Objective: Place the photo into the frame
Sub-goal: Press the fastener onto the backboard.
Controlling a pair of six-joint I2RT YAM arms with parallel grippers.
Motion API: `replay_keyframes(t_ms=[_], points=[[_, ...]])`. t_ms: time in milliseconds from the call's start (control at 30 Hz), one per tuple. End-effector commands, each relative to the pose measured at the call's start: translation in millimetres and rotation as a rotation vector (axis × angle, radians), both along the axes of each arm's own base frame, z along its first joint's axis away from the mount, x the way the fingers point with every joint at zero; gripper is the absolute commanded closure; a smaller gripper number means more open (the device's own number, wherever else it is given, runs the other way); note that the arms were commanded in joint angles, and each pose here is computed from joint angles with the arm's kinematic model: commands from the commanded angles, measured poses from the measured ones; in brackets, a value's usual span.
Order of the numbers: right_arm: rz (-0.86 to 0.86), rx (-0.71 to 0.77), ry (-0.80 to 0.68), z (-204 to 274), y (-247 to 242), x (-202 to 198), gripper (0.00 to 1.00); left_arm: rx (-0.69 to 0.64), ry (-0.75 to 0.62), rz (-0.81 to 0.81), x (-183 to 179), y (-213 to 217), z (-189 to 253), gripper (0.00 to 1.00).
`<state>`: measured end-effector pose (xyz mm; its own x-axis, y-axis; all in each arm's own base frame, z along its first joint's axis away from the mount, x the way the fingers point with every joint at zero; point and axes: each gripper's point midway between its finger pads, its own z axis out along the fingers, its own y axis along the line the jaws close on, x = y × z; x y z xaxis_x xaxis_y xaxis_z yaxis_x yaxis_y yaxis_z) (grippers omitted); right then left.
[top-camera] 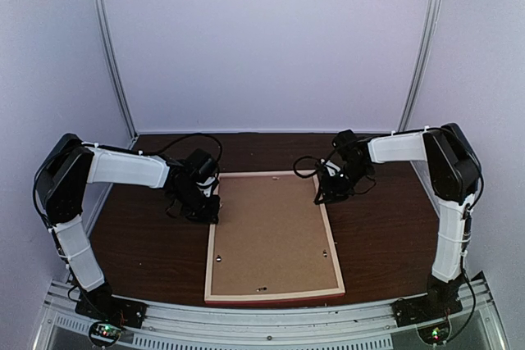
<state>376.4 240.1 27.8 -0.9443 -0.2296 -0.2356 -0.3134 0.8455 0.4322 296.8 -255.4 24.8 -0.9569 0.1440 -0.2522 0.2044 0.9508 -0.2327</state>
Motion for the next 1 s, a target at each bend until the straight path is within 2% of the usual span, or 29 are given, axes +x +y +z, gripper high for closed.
replay_keyframes(t_ms=[0,100,233,367,733,967], points=[[0.068,-0.047,-0.013,-22.6,-9.0,-0.3,0.75,-0.036,0.018,-0.072,-2.6,-15.0,-9.1,0.81],[0.085,-0.055,-0.010,-22.5,-11.5,-0.2,0.75,-0.036,0.019,-0.072,-2.8,-14.9,-9.2,0.81],[0.095,-0.023,-0.010,-18.0,-6.6,-2.3,0.64,-0.037,0.019,-0.074,-2.9,-15.1,-9.2,0.81],[0.094,-0.020,-0.012,-15.8,-5.3,-4.1,0.59,-0.038,0.018,-0.074,-2.5,-15.5,-8.3,0.81],[0.137,-0.104,-0.054,-15.5,-12.9,-11.4,0.61,-0.039,0.021,-0.073,-2.2,-16.1,-9.5,0.81],[0.176,-0.159,-0.071,-16.5,-21.3,-15.1,0.57,-0.039,0.018,-0.078,-0.9,-17.2,-8.1,0.81]])
